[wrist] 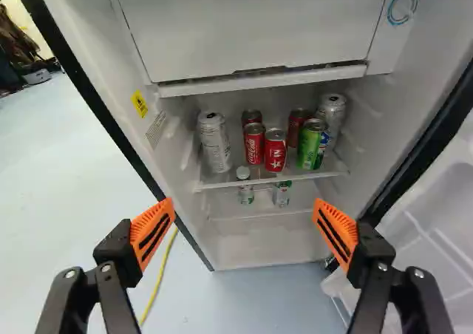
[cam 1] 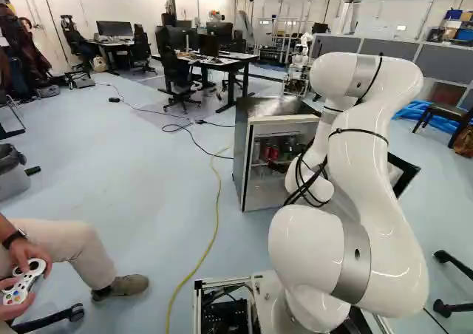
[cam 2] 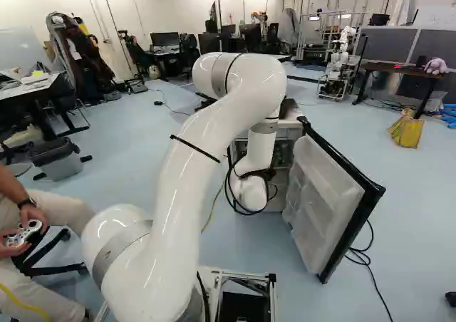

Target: Grab a drink from the fridge

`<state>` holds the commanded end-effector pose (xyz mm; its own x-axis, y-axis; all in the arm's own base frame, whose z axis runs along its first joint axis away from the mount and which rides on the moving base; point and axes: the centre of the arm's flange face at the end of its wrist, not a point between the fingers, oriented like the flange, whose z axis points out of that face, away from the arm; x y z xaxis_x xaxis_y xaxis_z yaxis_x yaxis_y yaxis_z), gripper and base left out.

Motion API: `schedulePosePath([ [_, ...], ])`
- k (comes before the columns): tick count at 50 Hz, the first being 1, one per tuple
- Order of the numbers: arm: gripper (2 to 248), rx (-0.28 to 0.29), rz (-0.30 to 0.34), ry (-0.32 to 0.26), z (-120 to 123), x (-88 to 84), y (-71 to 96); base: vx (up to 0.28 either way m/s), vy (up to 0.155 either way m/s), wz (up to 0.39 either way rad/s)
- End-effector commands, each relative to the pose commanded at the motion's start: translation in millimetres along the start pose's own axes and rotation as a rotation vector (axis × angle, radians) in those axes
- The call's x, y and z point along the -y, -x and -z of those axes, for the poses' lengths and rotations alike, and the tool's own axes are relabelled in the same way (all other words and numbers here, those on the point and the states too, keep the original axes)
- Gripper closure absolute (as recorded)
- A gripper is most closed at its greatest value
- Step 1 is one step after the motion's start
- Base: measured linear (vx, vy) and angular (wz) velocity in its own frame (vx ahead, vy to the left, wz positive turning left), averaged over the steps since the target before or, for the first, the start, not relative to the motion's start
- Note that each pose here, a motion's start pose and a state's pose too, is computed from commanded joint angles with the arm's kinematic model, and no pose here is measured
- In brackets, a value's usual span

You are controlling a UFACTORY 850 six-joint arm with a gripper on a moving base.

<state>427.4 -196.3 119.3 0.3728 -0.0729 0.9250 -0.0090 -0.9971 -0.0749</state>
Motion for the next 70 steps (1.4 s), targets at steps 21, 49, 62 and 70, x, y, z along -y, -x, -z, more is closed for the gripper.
schedulePosePath([
  [21,3,-0.008,0.026,-0.02,-26,-0.7,-2.6,0.0,0.0,0.0],
  [49,3,0.016,0.06,-0.038,-63,-3.5,-2.6,0.0,0.0,0.0],
  [62,3,0.044,0.066,-0.022,-78,-8.6,-0.8,0.0,0.0,0.0],
  [70,3,0.063,0.067,-0.006,-87,-12.8,0.6,0.0,0.0,0.0],
])
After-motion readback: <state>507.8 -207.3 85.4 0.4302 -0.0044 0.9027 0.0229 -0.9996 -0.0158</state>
